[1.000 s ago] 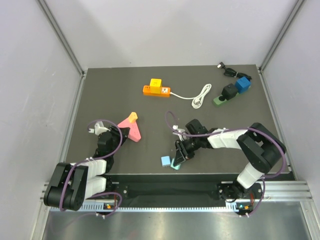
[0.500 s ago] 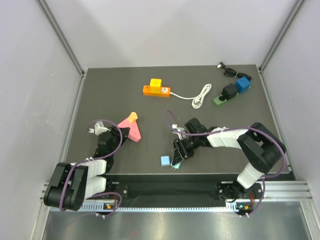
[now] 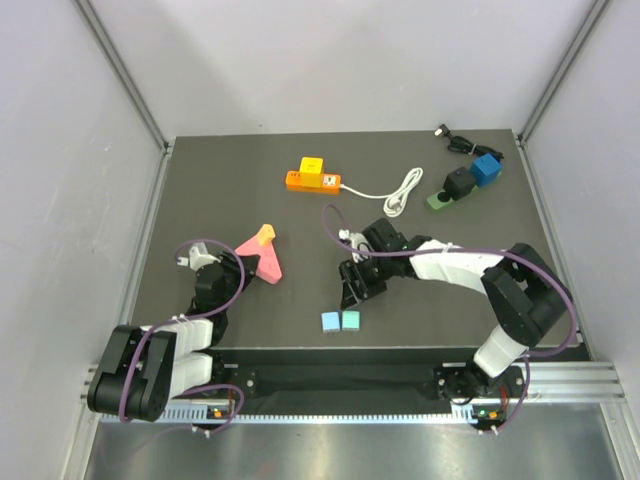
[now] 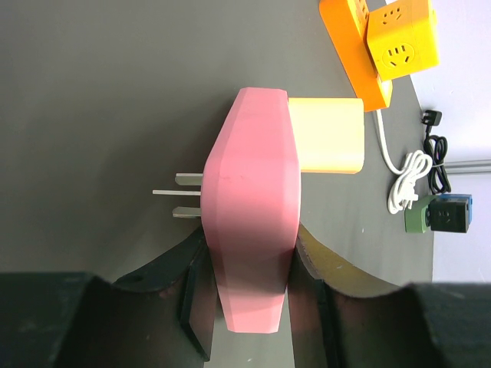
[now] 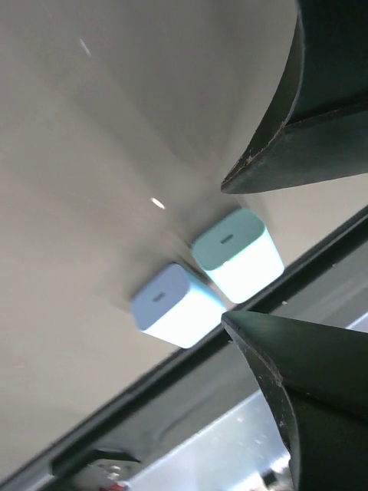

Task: Pull the plug off the socket

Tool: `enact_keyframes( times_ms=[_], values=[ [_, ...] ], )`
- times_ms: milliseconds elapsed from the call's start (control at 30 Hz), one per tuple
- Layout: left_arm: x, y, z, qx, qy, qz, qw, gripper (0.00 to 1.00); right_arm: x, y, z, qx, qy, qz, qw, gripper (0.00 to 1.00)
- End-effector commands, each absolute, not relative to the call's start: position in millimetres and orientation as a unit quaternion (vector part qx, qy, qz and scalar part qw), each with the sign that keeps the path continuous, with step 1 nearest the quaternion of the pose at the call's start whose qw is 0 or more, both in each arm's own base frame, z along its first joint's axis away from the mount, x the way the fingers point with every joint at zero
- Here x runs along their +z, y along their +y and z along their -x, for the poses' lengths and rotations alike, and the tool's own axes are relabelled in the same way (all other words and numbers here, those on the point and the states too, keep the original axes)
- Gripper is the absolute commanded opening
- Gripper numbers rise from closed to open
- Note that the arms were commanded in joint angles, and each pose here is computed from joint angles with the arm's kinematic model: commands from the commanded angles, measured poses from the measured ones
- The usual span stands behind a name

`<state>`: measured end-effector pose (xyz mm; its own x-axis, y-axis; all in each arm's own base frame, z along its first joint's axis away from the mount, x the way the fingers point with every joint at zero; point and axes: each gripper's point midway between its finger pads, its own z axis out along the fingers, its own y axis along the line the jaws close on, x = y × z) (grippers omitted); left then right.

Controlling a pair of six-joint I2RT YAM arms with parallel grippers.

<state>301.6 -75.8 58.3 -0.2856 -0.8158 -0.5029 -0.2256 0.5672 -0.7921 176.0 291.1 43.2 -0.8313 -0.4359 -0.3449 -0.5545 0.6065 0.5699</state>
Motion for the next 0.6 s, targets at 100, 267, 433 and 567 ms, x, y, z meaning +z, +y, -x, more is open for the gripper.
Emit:
enact_keyframes(
  times_ms=[100,267,433,567],
  values=[
    [11.8,-63.1,-274.7,-0.236,0.791,0.351,0.441,0.0,68.2,288.2,-225.4,0.261,0.91,0.269,0.178,0.63],
    [10.9,-63.3,-274.5,-0.235,0.793,0.351,0.439,0.0,96.6,304.0,-267.6,0.214,0.917,0.216,0.257,0.65],
    [11.3,-63.5,-274.1,-0.236,0.793,0.346,0.442,0.0,124.2,353.7,-295.4,0.249,0.906,0.18,0.292,0.65],
    [11.4,-63.9,-274.1,-0.236,0.794,0.343,0.442,0.0,142.1,392.3,-316.1,0.273,0.896,0.155,0.314,0.64]
  ],
)
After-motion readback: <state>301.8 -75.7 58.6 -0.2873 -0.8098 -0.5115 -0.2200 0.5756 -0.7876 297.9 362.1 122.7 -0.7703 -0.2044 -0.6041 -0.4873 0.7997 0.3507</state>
